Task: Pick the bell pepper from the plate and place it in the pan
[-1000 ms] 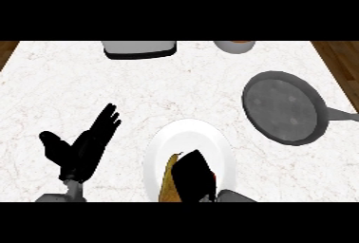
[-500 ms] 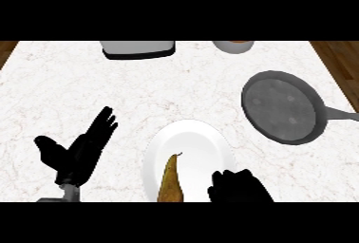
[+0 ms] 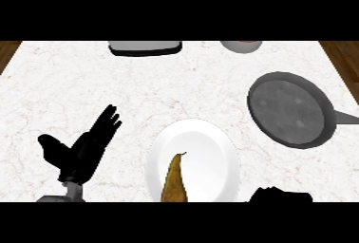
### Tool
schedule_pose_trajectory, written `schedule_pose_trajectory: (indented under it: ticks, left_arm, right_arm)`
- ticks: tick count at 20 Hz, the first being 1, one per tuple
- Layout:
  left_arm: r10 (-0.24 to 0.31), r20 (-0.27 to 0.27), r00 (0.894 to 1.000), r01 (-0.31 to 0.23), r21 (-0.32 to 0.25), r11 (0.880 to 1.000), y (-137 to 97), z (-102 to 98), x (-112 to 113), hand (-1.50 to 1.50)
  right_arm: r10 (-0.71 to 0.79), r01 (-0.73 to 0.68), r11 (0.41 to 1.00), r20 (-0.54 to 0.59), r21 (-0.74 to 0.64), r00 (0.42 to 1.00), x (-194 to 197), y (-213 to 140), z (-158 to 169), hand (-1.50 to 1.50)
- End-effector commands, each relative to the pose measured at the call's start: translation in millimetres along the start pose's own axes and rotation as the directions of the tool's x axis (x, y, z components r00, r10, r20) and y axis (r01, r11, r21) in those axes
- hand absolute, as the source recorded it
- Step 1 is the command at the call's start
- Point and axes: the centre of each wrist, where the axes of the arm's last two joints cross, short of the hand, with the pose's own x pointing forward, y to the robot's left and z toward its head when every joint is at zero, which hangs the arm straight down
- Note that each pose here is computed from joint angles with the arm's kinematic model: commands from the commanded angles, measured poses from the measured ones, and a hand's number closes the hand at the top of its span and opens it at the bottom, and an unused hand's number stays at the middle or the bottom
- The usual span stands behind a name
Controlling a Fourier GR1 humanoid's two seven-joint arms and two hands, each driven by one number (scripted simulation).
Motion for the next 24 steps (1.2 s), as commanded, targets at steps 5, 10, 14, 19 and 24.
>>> schedule_pose_trajectory:
  ticks: [5, 10, 14, 19, 24]
  left_arm:
    - [-0.007, -0.002, 1.0, 0.007, -0.036, 0.999, -12, -10, 10, 0.0]
    - [-0.006, -0.002, 1.0, 0.006, -0.037, 0.999, -29, -24, 11, 0.0]
    - [-0.025, 0.013, 1.0, 0.026, -0.06, 0.998, -17, -16, 6, 0.0]
    - [-0.009, 0.001, 1.0, 0.009, -0.068, 0.998, -19, -6, -2, 0.0]
    - [-0.013, -0.012, 1.0, 0.012, -0.077, 0.997, -17, -1, -10, 0.0]
  right_arm:
    - [-0.216, 0.21, 0.975, -0.084, -0.078, 0.973, -38, -17, 10, 1.5]
    - [-0.09, 0.074, 0.986, -0.103, -0.151, 0.991, -119, -24, -34, 1.5]
    - [-0.096, 0.072, 0.974, -0.104, -0.217, 0.99, -161, -3, -42, 1.5]
    - [-0.092, 0.028, 0.937, -0.17, -0.349, 0.981, -198, -5, -97, 1.5]
    - [-0.132, 0.041, 0.912, -0.197, -0.409, 0.971, -245, 3, -122, 1.5]
